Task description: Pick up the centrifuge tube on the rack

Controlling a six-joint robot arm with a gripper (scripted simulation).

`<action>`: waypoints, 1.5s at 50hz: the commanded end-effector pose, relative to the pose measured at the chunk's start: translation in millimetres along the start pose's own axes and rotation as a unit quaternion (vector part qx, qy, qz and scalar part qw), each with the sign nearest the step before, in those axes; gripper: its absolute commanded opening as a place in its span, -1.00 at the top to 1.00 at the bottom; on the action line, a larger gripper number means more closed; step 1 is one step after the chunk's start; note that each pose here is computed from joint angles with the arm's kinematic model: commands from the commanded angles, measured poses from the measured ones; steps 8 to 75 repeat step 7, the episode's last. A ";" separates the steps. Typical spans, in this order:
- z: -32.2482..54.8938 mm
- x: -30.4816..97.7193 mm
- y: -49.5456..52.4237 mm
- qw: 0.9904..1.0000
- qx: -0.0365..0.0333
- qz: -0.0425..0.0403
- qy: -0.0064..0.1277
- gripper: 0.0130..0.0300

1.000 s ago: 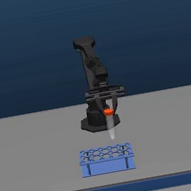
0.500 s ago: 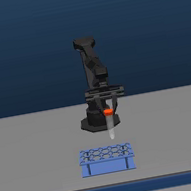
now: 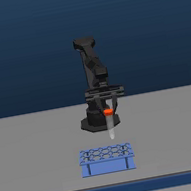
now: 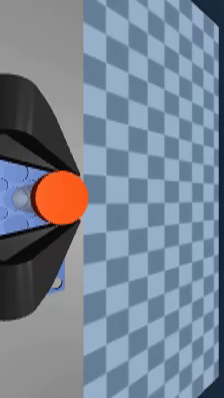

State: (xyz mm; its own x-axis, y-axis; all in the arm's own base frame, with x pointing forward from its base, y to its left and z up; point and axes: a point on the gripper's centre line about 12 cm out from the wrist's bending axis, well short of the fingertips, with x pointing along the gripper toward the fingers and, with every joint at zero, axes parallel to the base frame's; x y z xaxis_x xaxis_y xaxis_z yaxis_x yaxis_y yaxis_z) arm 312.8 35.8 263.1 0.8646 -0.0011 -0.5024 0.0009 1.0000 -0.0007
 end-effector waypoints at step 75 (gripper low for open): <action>0.5 -0.2 0.1 1.000 0.000 0.000 -0.001 1.00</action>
